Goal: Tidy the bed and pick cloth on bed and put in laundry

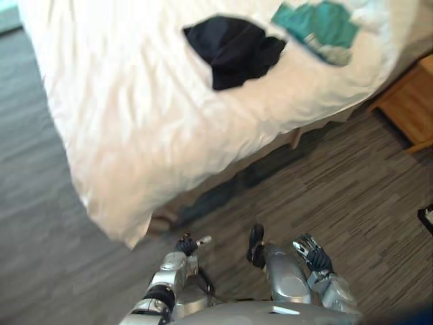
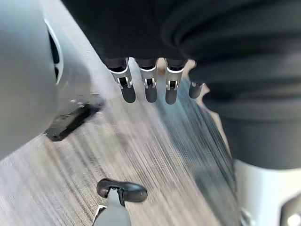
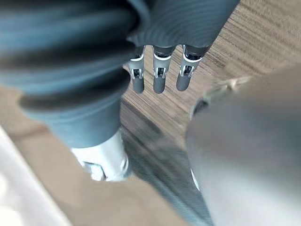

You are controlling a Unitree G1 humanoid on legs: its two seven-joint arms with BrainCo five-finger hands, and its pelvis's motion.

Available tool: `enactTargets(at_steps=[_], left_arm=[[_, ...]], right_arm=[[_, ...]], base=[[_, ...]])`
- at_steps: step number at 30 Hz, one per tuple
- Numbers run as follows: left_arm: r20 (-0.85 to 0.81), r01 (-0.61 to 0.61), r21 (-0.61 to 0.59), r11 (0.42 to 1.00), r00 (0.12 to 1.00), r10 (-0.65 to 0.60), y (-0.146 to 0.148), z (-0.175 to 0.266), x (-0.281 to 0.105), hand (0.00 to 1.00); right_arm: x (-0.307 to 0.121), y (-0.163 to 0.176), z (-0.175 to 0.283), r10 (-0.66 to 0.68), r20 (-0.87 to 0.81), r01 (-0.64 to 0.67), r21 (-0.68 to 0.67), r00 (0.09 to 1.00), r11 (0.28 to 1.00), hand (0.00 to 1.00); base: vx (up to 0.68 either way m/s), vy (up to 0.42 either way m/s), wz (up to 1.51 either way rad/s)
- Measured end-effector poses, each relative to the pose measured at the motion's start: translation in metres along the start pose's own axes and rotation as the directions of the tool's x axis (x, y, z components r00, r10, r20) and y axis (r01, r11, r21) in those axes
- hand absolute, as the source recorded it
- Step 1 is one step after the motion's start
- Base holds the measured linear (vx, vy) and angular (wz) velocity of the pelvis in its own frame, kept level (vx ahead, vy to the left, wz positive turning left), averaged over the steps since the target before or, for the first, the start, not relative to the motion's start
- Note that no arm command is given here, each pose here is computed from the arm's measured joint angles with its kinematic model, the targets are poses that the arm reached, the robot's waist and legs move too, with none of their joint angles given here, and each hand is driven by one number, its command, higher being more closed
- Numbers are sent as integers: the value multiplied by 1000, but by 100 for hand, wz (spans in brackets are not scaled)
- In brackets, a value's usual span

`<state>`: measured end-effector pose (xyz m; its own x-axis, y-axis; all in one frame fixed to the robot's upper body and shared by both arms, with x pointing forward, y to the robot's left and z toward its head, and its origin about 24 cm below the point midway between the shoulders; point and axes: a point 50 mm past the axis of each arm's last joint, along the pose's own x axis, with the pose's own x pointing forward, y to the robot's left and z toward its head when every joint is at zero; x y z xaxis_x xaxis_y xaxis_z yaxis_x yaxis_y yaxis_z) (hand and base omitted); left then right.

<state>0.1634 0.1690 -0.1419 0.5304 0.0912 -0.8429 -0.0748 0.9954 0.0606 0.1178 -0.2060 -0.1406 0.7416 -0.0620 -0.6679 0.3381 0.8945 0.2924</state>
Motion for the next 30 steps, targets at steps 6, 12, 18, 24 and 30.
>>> enactTargets(at_steps=[6, 12, 18, 24, 30], left_arm=[[-7, -64, -43, 997, 998, 64, 3, -24, -6, 0], [-9, -105, -136, 985, 994, 105, 28, -55, -16, 0], [59, 7, -123, 992, 998, 0, 9, -38, -12, 0], [-24, -20, -131, 991, 1000, 17, 4, -53, -15, 0], [-46, -73, -103, 992, 997, 69, 11, -52, -14, 0]], right_arm=[[-23, -34, -20, -125, -84, 121, -53, 989, 991, 0], [-27, -45, -19, -144, -93, 138, -65, 985, 988, 0], [-41, -39, -41, -166, -116, 168, 9, 979, 986, 0], [-28, -25, -31, -86, -88, 80, -68, 992, 995, 0], [-25, -22, -35, -76, -151, 66, -73, 986, 995, 0]], base=[[89, 97, -131], [41, 253, -216], [171, 129, -59], [75, -17, -59], [2, -13, -5]])
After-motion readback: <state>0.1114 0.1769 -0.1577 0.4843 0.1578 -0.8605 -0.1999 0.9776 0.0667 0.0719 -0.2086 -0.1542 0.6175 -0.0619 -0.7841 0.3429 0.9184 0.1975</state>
